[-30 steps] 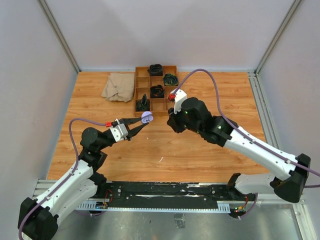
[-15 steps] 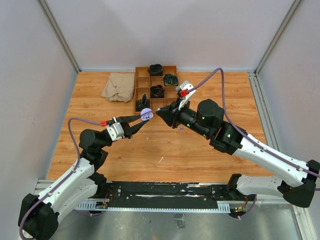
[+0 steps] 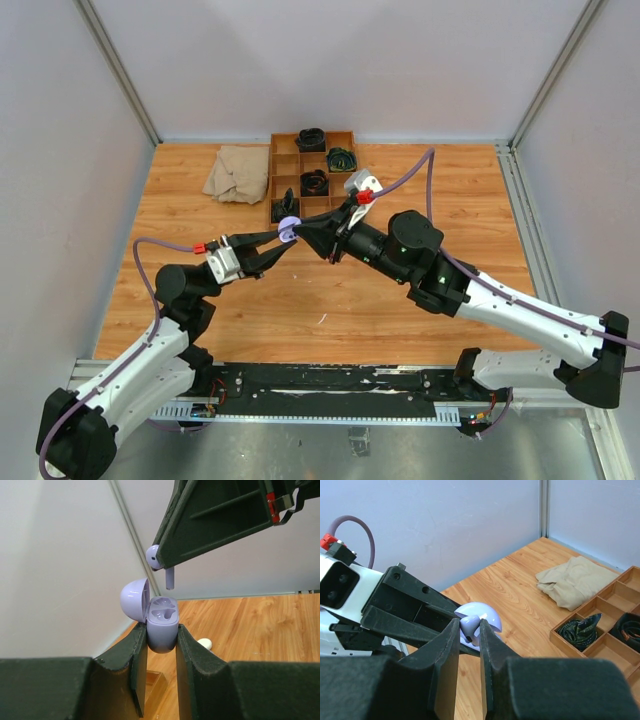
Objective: Insert the wireless bluetooth earbuds into the charging case
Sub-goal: Place the earbud in the charging case, then pick up the earbud from the center of the board.
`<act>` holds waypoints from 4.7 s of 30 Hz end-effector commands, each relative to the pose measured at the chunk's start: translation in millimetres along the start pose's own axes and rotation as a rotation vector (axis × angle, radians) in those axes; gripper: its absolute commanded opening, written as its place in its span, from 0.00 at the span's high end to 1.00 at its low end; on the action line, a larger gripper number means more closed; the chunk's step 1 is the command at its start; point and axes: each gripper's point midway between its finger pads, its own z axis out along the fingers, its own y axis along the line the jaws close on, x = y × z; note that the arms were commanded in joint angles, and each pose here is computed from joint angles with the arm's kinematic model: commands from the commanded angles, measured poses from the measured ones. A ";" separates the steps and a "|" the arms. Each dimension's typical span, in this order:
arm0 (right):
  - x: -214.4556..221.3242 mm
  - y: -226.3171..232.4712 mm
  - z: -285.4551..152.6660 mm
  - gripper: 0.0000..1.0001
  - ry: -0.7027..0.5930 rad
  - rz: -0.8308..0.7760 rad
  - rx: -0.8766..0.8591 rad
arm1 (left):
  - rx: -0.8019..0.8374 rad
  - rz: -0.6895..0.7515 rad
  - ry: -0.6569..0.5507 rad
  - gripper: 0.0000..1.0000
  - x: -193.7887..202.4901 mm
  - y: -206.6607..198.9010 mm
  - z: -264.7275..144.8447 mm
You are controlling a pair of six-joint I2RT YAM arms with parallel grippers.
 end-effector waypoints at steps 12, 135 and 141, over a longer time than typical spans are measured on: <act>9.8 11.9 10.6 0.88 -0.013 0.009 -0.037 | -0.003 0.021 -0.047 1.00 -14.7 1.1 -0.7; 271.2 -271.1 -66.5 0.45 0.830 0.013 0.862 | -0.099 0.040 0.129 1.00 26.0 22.0 -5.4; 288.4 -274.0 -70.4 0.45 0.868 0.024 0.875 | -0.097 0.037 0.130 1.00 26.5 21.3 -5.6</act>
